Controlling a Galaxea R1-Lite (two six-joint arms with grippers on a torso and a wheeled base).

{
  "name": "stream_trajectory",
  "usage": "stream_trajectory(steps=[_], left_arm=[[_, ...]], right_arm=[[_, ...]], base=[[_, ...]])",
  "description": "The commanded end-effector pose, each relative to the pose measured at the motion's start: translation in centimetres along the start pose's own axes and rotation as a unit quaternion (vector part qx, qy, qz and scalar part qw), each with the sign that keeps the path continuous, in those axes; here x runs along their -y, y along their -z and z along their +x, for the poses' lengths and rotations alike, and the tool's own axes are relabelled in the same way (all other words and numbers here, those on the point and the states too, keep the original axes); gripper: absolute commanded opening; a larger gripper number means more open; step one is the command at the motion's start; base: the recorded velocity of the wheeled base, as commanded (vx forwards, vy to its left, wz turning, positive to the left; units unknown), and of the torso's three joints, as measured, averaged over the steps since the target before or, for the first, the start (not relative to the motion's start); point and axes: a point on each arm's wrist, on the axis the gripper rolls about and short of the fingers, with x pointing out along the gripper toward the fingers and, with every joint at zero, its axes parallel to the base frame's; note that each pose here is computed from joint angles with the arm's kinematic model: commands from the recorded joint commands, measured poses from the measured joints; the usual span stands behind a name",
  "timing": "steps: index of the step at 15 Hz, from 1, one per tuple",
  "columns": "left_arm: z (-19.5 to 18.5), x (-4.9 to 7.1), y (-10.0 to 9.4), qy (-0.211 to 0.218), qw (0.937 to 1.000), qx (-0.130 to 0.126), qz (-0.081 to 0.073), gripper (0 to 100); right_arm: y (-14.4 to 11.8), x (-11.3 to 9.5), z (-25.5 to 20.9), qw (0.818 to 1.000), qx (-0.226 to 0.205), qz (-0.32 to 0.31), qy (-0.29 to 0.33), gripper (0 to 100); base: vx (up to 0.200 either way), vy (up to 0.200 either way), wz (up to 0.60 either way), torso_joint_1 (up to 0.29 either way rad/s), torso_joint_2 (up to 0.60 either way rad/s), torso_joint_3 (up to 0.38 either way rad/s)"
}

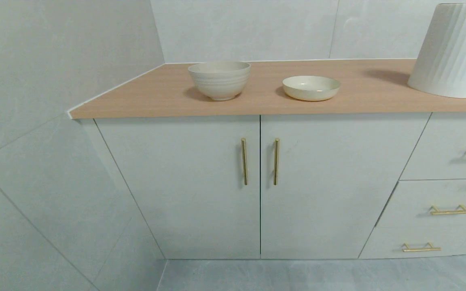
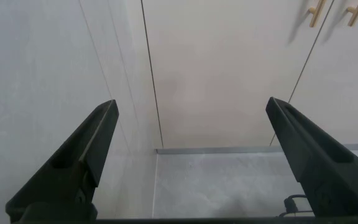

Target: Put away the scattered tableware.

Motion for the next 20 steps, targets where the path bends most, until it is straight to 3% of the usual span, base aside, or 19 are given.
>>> stream_trajectory(steps=[1, 3, 4, 5, 7, 13, 20], left_arm=[[0.0, 0.0, 0.0, 0.000, 1.0000, 0.000, 0.000, 100], [0.0, 0.0, 0.0, 0.000, 1.0000, 0.000, 0.000, 100], [0.0, 0.0, 0.0, 0.000, 1.0000, 0.001, 0.000, 100], [0.0, 0.0, 0.0, 0.000, 1.0000, 0.000, 0.000, 100], [0.0, 0.0, 0.0, 0.000, 1.0000, 0.000, 0.000, 100], [0.0, 0.0, 0.0, 0.000, 1.0000, 0.000, 0.000, 100], [0.0, 0.0, 0.0, 0.000, 1.0000, 0.000, 0.000, 100]], right_arm=[[-7.1, -0.1, 1.5, 0.995, 0.002, 0.010, -0.101, 100], [-8.4, -0.6, 6.1, 0.980, -0.104, 0.024, -0.169, 100], [-8.6, -0.7, 7.2, 0.975, -0.124, 0.028, -0.182, 100], [-9.0, -1.4, 10.8, 0.957, -0.166, 0.035, -0.235, 100], [-9.6, -4.3, 15.6, 0.931, -0.172, 0.028, -0.320, 100], [-8.8, -12.0, 26.5, 0.906, -0.154, 0.037, -0.392, 100], [-5.7, -15.5, 32.5, 0.904, -0.191, 0.064, -0.376, 100]], base=[[0.000, 0.000, 0.00, 0.000, 0.00, 0.000], [0.000, 0.000, 0.00, 0.000, 0.00, 0.000], [0.000, 0.000, 0.00, 0.000, 0.00, 0.000], [0.000, 0.000, 0.00, 0.000, 0.00, 0.000], [0.000, 0.000, 0.00, 0.000, 0.00, 0.000], [0.000, 0.000, 0.00, 0.000, 0.00, 0.000], [0.000, 0.000, 0.00, 0.000, 0.00, 0.000]])
